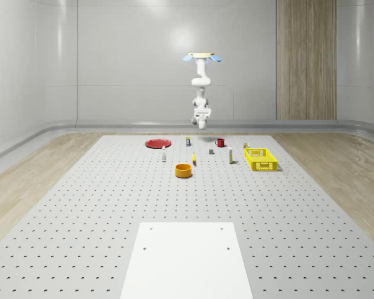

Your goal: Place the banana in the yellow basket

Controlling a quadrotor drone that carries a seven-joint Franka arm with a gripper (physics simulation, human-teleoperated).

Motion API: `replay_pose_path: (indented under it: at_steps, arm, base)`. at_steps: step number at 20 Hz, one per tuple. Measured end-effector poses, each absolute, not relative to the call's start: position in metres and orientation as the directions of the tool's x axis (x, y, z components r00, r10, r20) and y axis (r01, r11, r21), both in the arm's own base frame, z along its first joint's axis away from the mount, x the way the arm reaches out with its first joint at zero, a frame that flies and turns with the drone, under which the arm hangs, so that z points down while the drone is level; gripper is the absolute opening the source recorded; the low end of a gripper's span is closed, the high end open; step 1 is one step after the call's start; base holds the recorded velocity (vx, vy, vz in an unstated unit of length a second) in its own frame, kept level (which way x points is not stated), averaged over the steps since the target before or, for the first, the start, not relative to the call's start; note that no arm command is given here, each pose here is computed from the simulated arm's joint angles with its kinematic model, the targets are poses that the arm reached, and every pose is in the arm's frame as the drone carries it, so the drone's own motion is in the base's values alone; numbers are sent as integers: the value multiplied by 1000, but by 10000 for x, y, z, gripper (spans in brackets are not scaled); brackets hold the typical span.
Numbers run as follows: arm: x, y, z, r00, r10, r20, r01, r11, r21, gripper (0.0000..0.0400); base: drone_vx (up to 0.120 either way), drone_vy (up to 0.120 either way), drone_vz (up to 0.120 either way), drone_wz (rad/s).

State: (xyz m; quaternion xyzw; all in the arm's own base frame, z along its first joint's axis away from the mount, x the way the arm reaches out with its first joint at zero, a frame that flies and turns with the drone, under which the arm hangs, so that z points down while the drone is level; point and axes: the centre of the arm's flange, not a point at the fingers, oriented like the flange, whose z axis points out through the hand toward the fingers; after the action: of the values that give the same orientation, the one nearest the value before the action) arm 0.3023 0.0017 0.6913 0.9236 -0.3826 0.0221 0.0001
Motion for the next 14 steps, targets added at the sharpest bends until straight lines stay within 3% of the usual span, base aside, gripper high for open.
replay_pose_path:
  at_steps: [14]
  arm:
    - [3013, 180, 6896, 702, -693, 164, -710, -698, 92, 400]
  base:
    - [120, -120, 0, 0]
